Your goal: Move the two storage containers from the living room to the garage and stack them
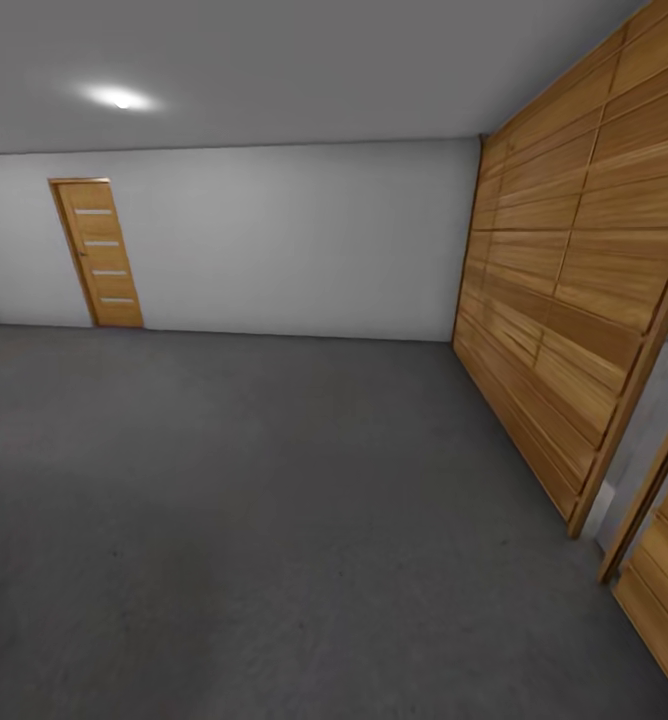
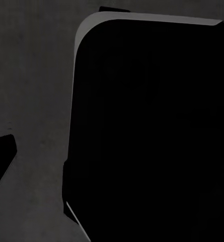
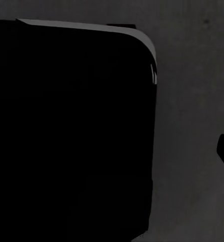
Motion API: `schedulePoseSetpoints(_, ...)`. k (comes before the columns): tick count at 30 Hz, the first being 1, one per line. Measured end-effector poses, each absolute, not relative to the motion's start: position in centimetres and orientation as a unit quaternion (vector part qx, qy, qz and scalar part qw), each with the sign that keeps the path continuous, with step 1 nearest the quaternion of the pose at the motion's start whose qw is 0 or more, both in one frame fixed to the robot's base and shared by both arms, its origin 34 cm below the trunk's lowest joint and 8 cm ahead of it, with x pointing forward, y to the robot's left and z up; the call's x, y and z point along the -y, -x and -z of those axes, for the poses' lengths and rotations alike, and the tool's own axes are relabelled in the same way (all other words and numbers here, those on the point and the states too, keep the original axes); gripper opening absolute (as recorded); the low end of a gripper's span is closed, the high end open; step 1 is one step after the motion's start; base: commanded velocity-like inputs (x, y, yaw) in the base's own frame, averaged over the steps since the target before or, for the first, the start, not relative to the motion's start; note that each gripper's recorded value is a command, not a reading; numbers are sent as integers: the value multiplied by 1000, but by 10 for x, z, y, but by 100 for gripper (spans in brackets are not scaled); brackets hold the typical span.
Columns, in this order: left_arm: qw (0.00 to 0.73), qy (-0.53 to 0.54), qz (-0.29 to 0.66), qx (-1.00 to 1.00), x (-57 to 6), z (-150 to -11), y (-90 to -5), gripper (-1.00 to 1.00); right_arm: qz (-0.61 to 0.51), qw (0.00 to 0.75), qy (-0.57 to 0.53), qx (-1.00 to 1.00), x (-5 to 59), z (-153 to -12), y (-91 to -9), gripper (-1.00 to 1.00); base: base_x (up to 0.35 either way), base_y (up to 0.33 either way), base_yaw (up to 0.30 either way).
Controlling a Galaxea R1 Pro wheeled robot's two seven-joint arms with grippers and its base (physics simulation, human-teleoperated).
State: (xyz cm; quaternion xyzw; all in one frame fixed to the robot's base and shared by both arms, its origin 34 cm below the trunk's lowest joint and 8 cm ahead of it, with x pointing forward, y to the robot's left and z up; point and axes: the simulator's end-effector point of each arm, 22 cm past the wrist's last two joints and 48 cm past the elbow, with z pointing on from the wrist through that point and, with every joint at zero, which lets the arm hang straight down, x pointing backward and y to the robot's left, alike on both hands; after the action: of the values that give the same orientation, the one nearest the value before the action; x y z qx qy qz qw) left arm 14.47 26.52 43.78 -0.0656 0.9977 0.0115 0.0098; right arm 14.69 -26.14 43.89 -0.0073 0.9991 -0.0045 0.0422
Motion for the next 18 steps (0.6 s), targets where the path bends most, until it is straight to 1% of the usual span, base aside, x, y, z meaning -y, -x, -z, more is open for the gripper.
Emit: schedulePoseSetpoints(18,11,66,-11,-998,-264,-438,-145,100,4,42,8,-999,261,-439,-147,100,326,0,0)
